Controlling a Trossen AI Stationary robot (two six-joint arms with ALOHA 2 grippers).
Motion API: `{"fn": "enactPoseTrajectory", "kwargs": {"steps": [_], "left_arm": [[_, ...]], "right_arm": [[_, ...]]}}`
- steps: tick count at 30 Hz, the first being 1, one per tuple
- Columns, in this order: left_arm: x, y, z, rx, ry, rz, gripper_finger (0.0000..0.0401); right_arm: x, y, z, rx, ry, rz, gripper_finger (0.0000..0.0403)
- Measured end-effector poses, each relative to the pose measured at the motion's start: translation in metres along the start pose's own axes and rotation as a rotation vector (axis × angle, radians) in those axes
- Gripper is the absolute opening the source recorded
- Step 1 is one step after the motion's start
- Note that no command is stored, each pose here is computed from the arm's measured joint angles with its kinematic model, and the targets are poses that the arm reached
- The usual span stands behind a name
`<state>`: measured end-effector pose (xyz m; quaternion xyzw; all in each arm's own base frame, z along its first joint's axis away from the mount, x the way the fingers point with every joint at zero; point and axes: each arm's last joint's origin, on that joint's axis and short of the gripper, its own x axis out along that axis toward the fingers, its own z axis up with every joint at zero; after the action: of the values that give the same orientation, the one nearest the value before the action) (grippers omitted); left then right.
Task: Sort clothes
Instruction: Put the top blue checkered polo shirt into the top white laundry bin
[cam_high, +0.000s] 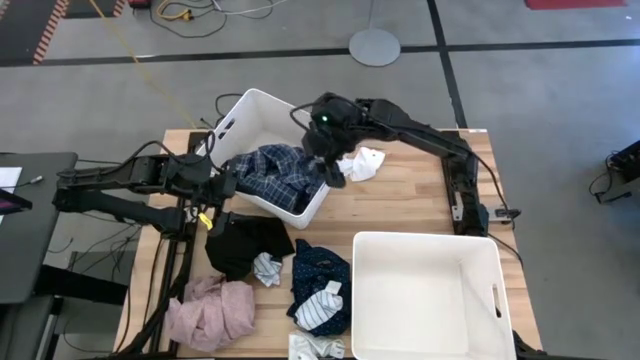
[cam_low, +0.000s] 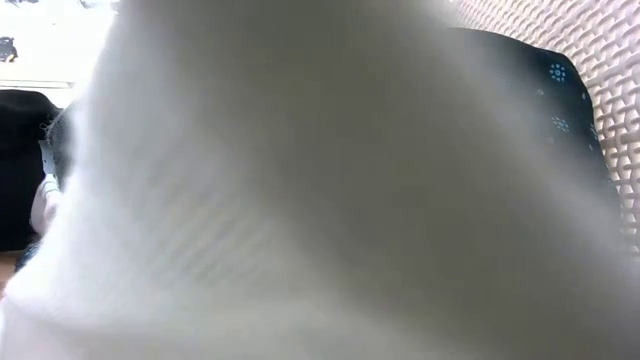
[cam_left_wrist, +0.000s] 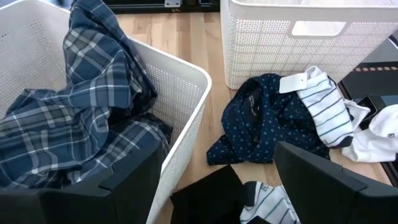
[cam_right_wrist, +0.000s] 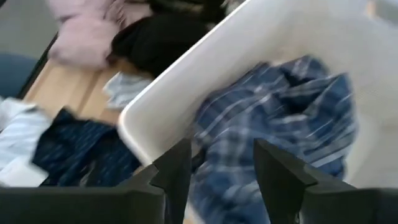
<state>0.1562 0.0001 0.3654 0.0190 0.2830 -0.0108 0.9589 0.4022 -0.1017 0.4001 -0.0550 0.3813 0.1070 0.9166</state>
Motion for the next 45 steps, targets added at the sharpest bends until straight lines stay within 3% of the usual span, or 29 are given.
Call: {"fn": "enactPoseTrajectory", "kwargs": {"steps": [8, 17, 24, 29, 33, 39, 45], "left_arm": [[0.002, 0.000, 0.000, -0.001, 0.004, 0.000, 0.0304], [0.010, 0.000, 0.001, -0.024, 0.032, -0.001, 0.0304], [0.020, 0.000, -0.004, -0.033, 0.067, -0.002, 0.0304], [0.028, 0.000, -0.010, -0.039, 0.076, -0.002, 0.0304], [0.028, 0.000, -0.010, -0.046, 0.069, -0.001, 0.0304], [0.028, 0.000, -0.010, -0.050, 0.065, -0.001, 0.0304], [0.028, 0.000, -0.009, -0.042, 0.061, -0.001, 0.0304]], "right_arm": [[0.020, 0.004, -0.010, 0.001, 0.065, 0.035, 0.0143], [0.064, -0.028, -0.045, 0.033, 0.079, -0.055, 0.0122], [0.089, -0.054, -0.071, 0.158, -0.009, -0.125, 0.0116], [0.100, -0.056, -0.076, 0.253, -0.061, -0.136, 0.0116], [0.102, -0.055, -0.080, 0.360, -0.055, -0.120, 0.0116], [0.102, -0.046, -0.093, 0.471, 0.075, 0.002, 0.0116], [0.099, -0.043, -0.097, 0.515, 0.105, 0.080, 0.0116]]}}
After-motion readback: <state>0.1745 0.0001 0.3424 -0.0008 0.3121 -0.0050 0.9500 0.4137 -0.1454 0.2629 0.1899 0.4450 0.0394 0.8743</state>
